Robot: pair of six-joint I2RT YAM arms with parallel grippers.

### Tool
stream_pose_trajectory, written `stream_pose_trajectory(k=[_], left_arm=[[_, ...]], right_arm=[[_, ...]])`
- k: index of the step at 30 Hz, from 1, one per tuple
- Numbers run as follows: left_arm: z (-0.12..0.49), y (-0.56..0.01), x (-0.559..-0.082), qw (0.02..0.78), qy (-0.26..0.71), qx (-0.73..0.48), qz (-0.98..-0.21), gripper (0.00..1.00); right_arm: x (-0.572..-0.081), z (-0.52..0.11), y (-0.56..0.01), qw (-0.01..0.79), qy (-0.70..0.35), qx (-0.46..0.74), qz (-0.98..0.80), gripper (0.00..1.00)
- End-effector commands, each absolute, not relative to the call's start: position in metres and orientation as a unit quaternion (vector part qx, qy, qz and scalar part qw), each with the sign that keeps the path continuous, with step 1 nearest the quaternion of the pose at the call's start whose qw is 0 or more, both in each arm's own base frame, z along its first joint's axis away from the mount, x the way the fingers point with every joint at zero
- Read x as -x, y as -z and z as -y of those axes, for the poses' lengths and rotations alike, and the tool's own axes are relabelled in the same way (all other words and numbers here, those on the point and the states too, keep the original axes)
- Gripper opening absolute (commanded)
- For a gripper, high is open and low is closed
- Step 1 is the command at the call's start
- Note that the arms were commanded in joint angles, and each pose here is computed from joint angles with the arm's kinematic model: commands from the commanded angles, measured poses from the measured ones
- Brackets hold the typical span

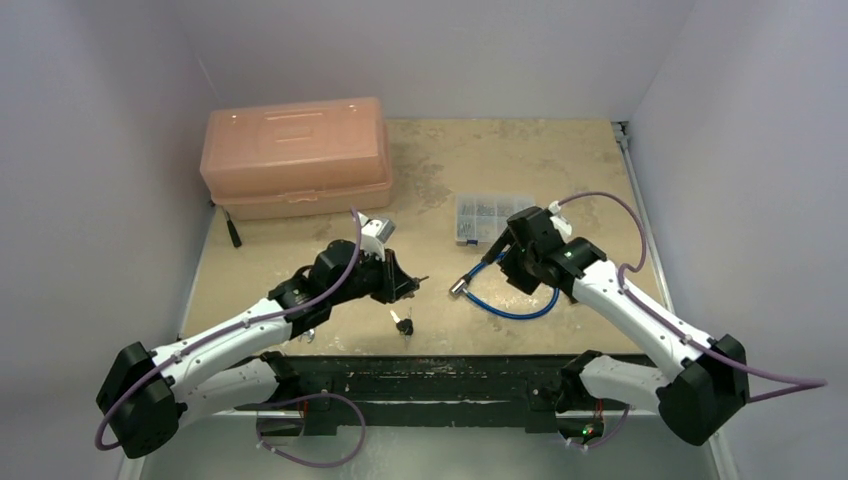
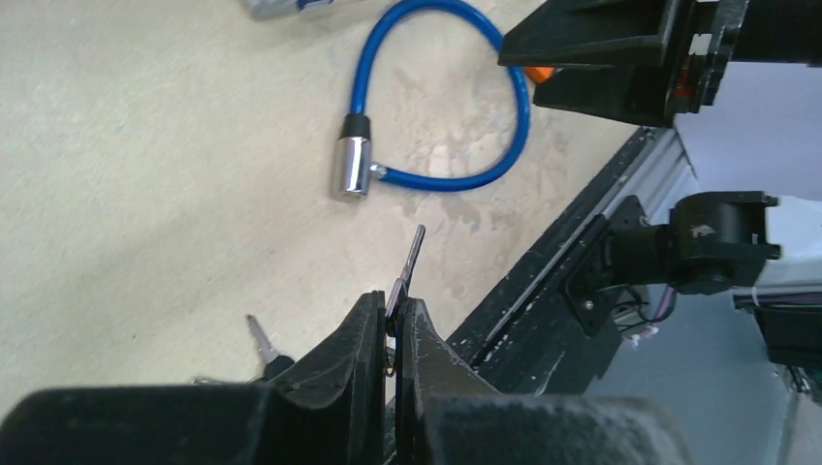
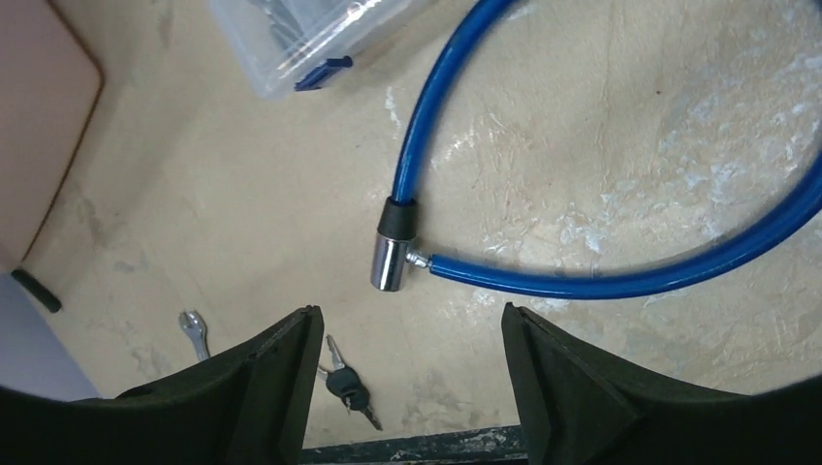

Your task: Unlock with the key

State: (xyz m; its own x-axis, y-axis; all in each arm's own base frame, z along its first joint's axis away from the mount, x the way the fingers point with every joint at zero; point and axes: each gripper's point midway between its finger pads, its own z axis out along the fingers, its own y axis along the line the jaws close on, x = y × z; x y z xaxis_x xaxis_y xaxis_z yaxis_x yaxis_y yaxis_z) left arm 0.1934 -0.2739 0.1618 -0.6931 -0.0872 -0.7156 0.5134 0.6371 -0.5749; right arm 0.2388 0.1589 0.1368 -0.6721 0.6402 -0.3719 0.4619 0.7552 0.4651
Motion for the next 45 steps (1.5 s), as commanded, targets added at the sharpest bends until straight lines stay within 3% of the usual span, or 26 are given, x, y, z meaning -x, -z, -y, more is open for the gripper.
stream_pose_trajectory(k=[1, 25, 45], left_arm=[[0.265, -0.150, -0.200, 0.378, 0.384, -0.100, -0.836, 0.00], [0.264, -0.092, -0.183, 0.322, 0.401, -0.067, -0.855, 0.00], [0.271, -0.081, -0.184, 0.313, 0.407, -0.074, -0.855, 0.00]], right_arm=[[-0.242, -0.160, -0.115, 0.241, -0.139, -0.345, -0.896, 0.74], [-0.278, -0.216, -0.053, 0.181, -0.090, -0.308, -0.930, 0.65], [-0.272, -0.213, -0.027, 0.165, -0.050, -0.304, -0.937, 0.50]])
